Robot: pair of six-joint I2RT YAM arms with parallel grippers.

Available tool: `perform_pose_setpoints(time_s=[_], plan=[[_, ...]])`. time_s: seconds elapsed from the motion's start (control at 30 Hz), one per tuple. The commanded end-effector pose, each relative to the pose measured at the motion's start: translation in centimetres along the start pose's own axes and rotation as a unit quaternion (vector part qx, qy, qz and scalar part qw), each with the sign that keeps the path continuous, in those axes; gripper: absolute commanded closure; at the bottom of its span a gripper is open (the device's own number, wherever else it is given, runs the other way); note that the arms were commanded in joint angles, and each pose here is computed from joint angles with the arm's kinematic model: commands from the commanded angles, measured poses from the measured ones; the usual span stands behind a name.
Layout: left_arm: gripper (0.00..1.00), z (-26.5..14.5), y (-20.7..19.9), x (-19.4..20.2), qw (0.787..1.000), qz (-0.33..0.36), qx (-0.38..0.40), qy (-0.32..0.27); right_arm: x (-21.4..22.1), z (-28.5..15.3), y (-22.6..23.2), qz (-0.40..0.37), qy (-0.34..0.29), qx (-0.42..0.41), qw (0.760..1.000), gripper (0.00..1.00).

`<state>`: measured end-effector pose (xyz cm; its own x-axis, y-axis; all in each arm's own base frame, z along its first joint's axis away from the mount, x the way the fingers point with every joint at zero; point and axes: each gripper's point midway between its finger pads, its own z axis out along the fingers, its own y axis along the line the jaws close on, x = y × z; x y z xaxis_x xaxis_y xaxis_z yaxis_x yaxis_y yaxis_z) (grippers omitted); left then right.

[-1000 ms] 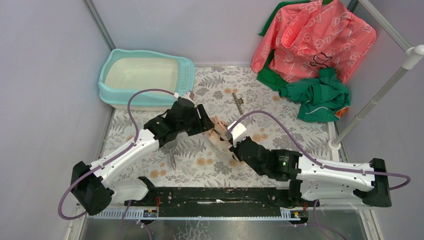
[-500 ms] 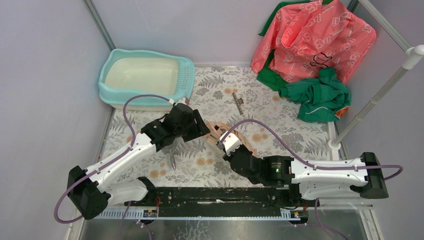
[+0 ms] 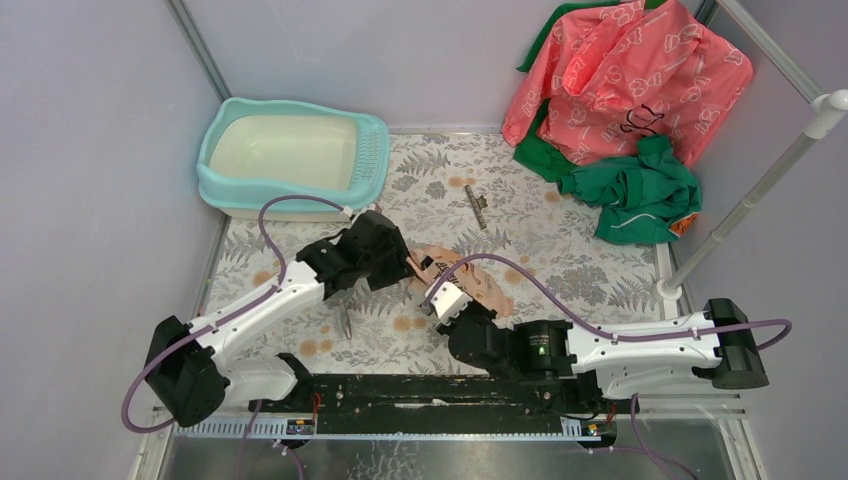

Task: Fill the litter box with clean litter
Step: Open the cat litter bag at the center of the board.

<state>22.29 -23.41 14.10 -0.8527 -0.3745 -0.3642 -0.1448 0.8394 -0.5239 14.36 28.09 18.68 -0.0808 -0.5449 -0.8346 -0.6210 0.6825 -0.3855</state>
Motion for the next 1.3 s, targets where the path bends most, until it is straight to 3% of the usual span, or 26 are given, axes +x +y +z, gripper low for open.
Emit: perform_pose_setpoints(time_s=[0.0, 0.07, 0.13, 0.23, 0.53, 0.93, 1.27], plan=[[0.37, 1.1, -0.4, -0.2, 1.000, -0.010, 0.001, -0.008, -3.9, -0.8, -0.6, 0.038, -0.050, 0.024, 0.998, 1.00], [0.44, 1.5, -0.7, -0.1, 1.000, -0.010, 0.010, -0.005, -3.9, -0.9, -0.7, 0.038, -0.052, 0.026, 0.998, 1.00], [0.74, 1.8, -1.1, 0.1, 1.000, -0.006, 0.020, 0.003, -3.9, -1.0, -0.8, 0.039, -0.054, 0.028, 0.997, 1.00], [0.99, 1.9, -1.4, 0.6, 0.999, -0.001, 0.029, 0.017, -3.6, -1.1, -1.3, 0.036, -0.051, 0.039, 0.997, 1.00], [1.00, -1.0, -3.4, 0.3, 0.996, 0.000, 0.084, 0.008, -3.9, -1.9, -3.2, 0.045, -0.067, 0.065, 0.995, 1.00], [1.00, -4.2, -13.4, -5.3, 0.984, 0.056, 0.167, -0.009, -8.7, -2.2, -11.1, 0.089, -0.128, 0.078, 0.985, 1.00], [1.00, -3.6, -18.8, -11.3, 0.979, 0.085, 0.185, -0.016, -8.4, 3.7, -17.8, 0.102, -0.091, 0.114, 0.984, 1.00]])
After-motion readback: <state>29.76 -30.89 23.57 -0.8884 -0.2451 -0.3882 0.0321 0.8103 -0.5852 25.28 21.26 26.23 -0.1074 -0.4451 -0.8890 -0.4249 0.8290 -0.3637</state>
